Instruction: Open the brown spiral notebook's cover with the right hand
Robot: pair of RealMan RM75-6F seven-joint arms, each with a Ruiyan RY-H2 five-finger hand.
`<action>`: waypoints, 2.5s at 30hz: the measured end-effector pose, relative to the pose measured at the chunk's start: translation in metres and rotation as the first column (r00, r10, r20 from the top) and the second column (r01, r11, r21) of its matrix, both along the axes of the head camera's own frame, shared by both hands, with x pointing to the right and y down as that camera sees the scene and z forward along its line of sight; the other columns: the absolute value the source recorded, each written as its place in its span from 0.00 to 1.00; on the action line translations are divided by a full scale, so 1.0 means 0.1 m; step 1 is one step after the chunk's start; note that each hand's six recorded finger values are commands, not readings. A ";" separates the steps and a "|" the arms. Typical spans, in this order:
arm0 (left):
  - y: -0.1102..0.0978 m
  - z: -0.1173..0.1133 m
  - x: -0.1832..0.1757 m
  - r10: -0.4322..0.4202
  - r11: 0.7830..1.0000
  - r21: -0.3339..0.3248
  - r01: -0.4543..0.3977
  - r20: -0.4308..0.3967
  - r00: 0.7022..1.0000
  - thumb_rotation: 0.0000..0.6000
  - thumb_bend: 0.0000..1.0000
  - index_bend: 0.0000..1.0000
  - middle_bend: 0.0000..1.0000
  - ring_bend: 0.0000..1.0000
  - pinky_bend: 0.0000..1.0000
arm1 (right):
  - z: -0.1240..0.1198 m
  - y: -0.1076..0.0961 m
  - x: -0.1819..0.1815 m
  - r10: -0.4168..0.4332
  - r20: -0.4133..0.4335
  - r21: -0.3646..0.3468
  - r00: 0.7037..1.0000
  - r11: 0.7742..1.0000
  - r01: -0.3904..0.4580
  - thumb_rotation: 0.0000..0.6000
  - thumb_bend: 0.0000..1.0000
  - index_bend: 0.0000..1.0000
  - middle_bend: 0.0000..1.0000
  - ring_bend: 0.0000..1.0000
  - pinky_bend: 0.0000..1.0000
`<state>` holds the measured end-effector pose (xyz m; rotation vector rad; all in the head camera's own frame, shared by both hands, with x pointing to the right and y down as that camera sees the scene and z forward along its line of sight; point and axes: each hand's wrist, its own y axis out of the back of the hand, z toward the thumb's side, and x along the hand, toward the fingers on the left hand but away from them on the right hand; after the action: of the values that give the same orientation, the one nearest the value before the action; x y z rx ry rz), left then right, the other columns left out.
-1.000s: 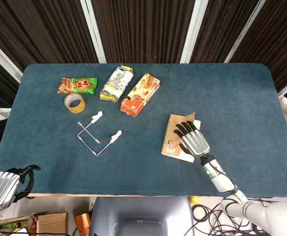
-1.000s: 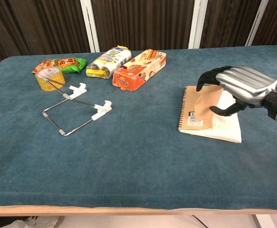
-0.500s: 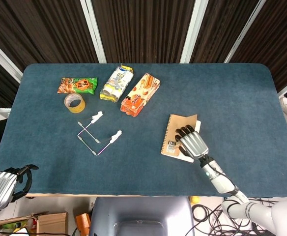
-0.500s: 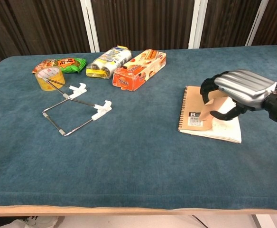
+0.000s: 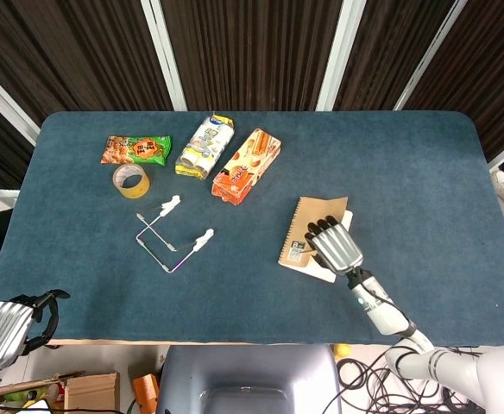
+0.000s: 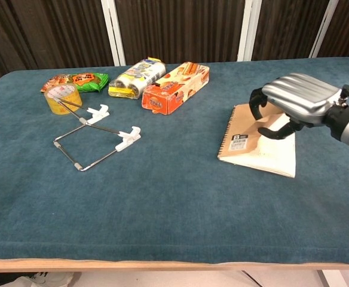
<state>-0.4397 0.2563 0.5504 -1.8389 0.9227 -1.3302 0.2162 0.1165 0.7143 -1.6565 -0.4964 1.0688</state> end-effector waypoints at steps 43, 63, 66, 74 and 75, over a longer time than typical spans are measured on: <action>0.01 0.01 0.02 0.015 1.000 -0.012 -0.015 -0.007 1.000 1.00 0.56 0.38 0.58 0.63 0.63 | 0.45 -0.64 -1.08 -0.042 0.063 -0.045 0.997 0.998 0.044 1.00 0.20 0.00 0.00 0.00 0.00; 0.01 0.02 0.03 0.022 1.000 -0.017 -0.022 -0.002 1.000 1.00 0.56 0.38 0.58 0.63 0.62 | 0.23 -0.75 -0.85 0.006 0.139 0.056 0.990 0.998 -0.014 1.00 0.14 0.00 0.00 0.00 0.00; 0.01 0.03 0.03 0.021 1.000 -0.013 -0.021 0.002 1.000 1.00 0.56 0.38 0.58 0.63 0.62 | 0.16 -0.69 -0.77 0.007 0.158 0.068 0.987 0.998 -0.018 1.00 0.14 0.00 0.00 0.00 0.00; -0.01 0.01 0.02 0.001 1.000 0.016 -0.002 0.026 1.000 1.00 0.56 0.38 0.58 0.63 0.62 | -0.20 -0.23 -0.37 0.076 0.180 0.060 0.981 0.994 -0.088 1.00 0.14 0.00 0.00 0.00 0.00; -0.01 0.01 0.01 -0.002 1.000 0.019 0.002 0.027 1.000 1.00 0.56 0.38 0.58 0.63 0.62 | -0.30 -0.12 -0.27 0.097 0.180 0.053 0.979 0.993 -0.108 1.00 0.14 0.00 0.00 0.00 0.00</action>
<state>-0.4382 0.2557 0.5513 -1.8012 0.9204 -1.3400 0.1890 0.1049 0.6842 -1.6932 -0.7312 0.9740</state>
